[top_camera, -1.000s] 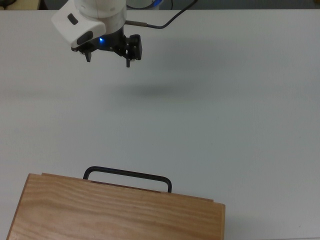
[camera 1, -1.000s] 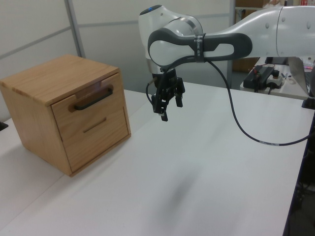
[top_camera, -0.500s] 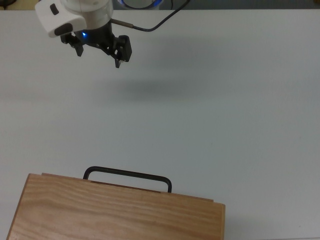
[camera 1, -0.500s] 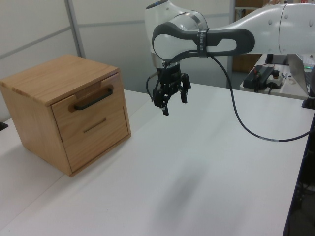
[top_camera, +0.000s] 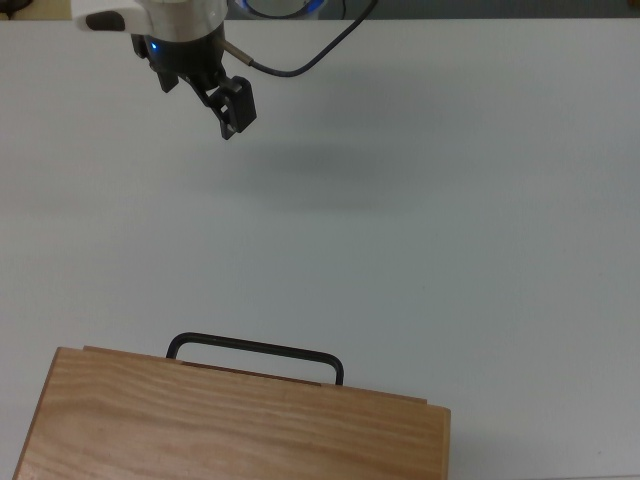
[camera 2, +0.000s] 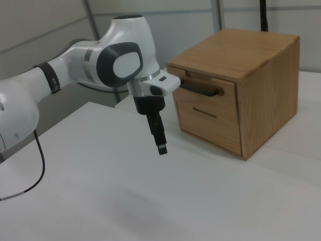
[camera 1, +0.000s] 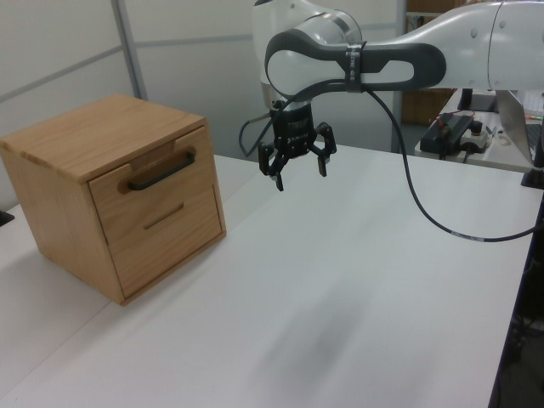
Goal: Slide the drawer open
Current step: 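Move the open gripper to the black handle of the upper drawer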
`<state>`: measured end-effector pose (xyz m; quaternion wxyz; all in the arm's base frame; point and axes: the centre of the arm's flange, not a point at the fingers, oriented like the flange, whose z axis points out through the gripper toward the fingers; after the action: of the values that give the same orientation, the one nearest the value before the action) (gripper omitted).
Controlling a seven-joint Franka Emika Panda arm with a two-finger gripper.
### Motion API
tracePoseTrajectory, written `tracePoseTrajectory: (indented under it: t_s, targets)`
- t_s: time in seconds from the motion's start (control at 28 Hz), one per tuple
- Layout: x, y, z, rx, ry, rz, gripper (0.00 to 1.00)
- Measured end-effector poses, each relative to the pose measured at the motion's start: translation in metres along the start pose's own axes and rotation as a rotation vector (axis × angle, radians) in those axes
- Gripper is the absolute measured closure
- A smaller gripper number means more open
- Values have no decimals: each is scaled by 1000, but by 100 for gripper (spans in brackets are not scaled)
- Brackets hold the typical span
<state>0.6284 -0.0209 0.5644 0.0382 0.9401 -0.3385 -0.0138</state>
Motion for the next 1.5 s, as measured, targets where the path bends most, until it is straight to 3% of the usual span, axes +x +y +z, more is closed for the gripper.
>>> tracePoseTrajectory:
  t_s: [0.61,0.71,1.0,1.5]
  targets:
    - [-9,-16,7,70,-124,589,0]
    - [-5,-21,7,103,-123,672,0]
    - [20,-42,19,255,-61,821,0]
    - [51,-87,34,570,82,829,0]
